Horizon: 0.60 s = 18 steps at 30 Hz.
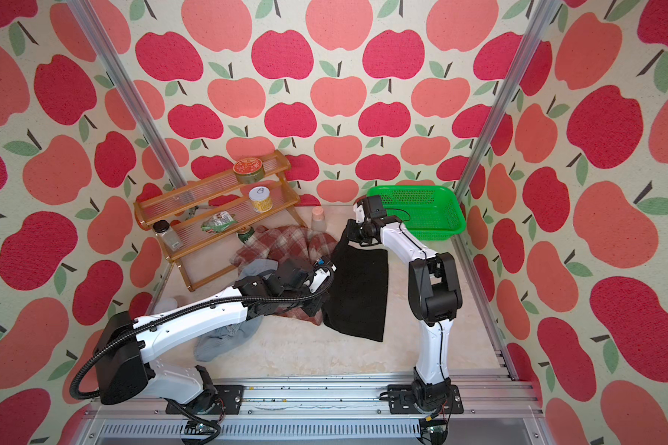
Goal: Roll up the skirts
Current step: Fold the skirt at the center of the board.
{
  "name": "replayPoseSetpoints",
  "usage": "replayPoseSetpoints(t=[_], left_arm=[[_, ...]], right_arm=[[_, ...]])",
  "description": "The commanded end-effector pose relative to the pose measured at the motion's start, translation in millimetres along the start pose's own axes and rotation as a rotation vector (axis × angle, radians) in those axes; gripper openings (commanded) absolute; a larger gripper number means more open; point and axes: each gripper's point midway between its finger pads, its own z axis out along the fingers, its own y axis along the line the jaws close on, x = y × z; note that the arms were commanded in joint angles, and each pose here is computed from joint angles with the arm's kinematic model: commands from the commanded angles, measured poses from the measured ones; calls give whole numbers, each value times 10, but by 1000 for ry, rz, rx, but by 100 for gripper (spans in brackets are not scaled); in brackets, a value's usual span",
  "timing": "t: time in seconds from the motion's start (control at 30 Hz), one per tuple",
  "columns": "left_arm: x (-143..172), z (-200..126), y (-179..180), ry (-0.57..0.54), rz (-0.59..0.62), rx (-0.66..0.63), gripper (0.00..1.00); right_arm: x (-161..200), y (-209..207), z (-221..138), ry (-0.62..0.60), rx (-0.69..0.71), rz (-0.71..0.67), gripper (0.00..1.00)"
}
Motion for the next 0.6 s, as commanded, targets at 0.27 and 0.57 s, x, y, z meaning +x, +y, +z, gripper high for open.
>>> replayPoseSetpoints(t=[0.27,0.57], left_arm=[[-189,732,-588,49,55,110,0],[-242,981,-904,77,91,156,0]], right_arm=[[214,-641,-287,15,-34,127,8],[283,-911,-373,28,2,171,8]])
